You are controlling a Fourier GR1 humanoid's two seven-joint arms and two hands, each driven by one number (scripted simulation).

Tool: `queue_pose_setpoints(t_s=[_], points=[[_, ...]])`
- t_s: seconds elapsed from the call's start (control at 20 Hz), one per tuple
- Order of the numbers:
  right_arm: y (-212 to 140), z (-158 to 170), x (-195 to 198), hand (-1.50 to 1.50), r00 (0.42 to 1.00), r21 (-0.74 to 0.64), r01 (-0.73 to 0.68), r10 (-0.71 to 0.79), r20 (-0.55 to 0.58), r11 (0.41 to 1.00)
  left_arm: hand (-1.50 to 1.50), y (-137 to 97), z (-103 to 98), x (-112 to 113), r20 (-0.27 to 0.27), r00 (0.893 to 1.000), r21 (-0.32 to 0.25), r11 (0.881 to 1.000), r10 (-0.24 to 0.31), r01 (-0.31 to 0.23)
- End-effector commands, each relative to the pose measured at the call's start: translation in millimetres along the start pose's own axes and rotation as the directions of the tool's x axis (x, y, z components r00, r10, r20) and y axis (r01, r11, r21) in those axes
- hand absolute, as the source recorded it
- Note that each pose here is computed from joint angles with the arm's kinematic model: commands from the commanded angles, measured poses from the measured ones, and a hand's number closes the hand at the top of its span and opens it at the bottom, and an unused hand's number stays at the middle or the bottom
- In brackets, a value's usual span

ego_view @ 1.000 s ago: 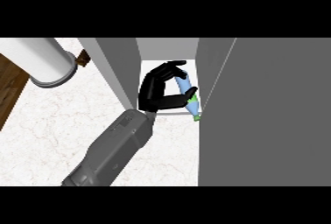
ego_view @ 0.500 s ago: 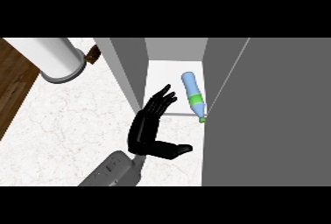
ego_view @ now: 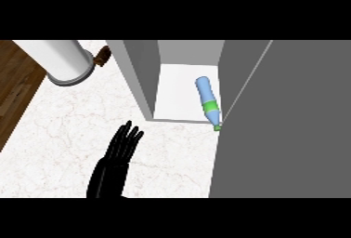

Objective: Pick up the bottled water, place it into the cabinet and close the cabinet

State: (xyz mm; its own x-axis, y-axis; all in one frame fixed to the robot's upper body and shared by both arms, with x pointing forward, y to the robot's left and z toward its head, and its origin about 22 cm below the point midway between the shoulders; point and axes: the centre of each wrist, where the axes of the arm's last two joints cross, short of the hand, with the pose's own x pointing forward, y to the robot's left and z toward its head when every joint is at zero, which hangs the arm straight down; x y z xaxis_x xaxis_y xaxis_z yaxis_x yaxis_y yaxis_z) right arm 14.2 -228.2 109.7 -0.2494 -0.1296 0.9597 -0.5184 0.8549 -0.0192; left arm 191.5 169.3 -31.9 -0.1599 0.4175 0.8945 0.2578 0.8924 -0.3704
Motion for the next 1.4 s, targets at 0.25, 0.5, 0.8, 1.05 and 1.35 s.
queue_pose_setpoints(t_s=[0.25, 0.5, 0.8, 1.05, 1.35], points=[[-3, -30, 43, 1.50, 0.979, 0.344, -0.202, 0.184, 0.085, 0.917, -1.50, 53, 43, 43, 0.063, 0.997, -0.017, 0.999, -0.036, 0.037], [5, -37, 43, 1.50, 0.988, 0.307, -0.145, 0.123, 0.091, 0.941, -1.50, 90, 72, 77, 0.056, 0.996, -0.023, 0.997, -0.072, 0.074], [13, -48, 33, 1.50, 0.999, 0.333, -0.044, 0.041, 0.015, 0.942, -1.50, 105, 85, 95, 0.051, 0.997, -0.057, 0.997, -0.056, 0.058], [8, -63, 25, 1.50, 0.993, 0.456, -0.116, 0.107, 0.046, 0.882, -1.50, 113, 88, 107, 0.058, 0.997, -0.087, 0.995, -0.046, 0.051], [6, -81, 17, 1.50, 0.983, 0.535, -0.171, 0.177, 0.040, 0.827, -1.50, 126, 87, 120, 0.056, 0.997, -0.117, 0.991, -0.059, 0.065]])
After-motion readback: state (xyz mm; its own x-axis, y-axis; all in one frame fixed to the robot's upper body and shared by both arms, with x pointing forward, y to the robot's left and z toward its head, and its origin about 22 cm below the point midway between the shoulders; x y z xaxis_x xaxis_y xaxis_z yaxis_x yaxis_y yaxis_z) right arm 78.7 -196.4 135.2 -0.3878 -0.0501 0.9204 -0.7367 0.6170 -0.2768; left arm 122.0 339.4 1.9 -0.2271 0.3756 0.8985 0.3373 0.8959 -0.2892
